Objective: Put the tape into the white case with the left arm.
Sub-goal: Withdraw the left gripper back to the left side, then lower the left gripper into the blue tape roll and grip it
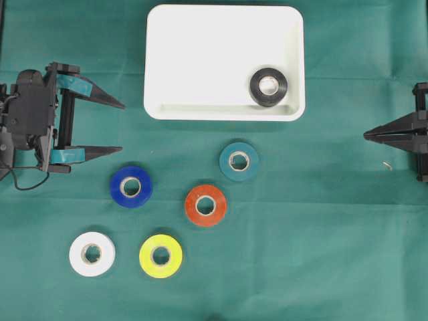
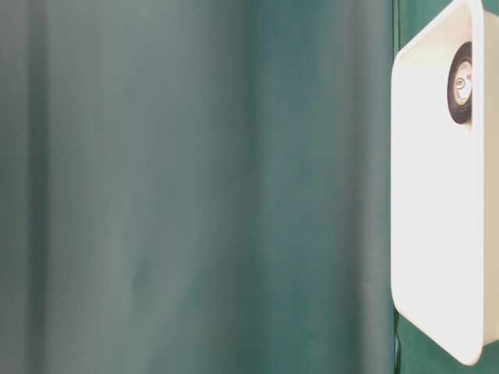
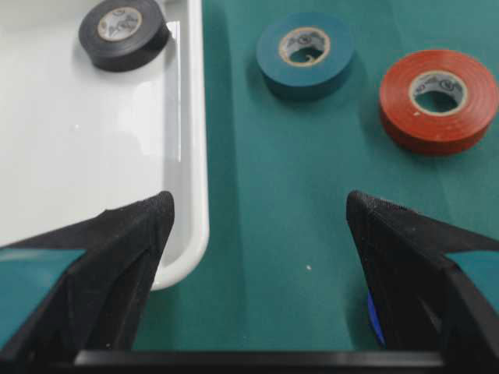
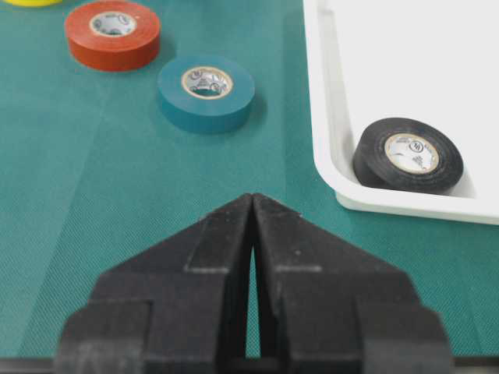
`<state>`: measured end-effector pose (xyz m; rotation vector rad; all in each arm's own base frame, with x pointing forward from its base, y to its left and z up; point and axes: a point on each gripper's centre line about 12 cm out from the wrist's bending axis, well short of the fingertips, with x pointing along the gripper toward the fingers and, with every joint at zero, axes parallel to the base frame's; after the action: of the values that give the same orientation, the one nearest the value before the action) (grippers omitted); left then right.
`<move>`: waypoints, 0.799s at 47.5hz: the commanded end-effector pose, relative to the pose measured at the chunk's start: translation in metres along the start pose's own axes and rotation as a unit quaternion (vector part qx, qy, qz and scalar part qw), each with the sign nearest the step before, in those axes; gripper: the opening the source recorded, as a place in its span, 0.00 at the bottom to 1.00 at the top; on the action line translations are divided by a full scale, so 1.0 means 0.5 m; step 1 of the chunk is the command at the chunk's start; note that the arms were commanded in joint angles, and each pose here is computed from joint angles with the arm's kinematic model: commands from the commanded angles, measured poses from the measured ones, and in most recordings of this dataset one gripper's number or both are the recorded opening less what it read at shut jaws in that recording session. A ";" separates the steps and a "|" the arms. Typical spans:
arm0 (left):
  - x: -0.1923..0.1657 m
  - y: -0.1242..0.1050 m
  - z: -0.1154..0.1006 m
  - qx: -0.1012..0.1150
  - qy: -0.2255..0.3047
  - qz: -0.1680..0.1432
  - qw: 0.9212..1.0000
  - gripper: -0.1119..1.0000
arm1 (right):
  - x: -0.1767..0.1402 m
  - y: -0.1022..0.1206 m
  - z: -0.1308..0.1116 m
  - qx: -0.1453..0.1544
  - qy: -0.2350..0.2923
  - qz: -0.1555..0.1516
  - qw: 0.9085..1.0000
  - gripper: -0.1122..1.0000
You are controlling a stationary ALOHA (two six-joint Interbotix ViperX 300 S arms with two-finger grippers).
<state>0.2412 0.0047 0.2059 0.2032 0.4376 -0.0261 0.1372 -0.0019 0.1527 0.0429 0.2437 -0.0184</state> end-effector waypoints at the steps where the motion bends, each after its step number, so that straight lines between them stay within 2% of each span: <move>1: 0.001 -0.002 0.010 -0.001 -0.010 -0.002 1.000 0.93 | 0.001 0.001 0.011 0.000 -0.009 0.001 1.000 0.02; 16: 0.003 -0.057 0.005 0.017 -0.004 -0.053 0.998 0.93 | 0.001 0.001 0.010 -0.001 -0.008 0.001 1.000 0.02; 22: 0.000 -0.067 -0.003 0.005 0.002 -0.063 0.998 0.93 | 0.001 0.000 0.010 0.000 -0.008 0.000 1.000 0.02; 28: 0.000 -0.069 -0.010 -0.016 0.012 -0.064 0.998 0.93 | 0.001 0.001 0.011 0.000 -0.009 0.001 1.000 0.02; 38: 0.013 -0.072 -0.020 -0.019 0.027 -0.066 0.997 0.93 | 0.001 0.001 0.010 -0.001 -0.008 0.001 1.000 0.02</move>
<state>0.2358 -0.0274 0.1861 0.1399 0.5081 -0.1411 0.1372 -0.0019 0.1530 0.0429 0.2406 -0.0183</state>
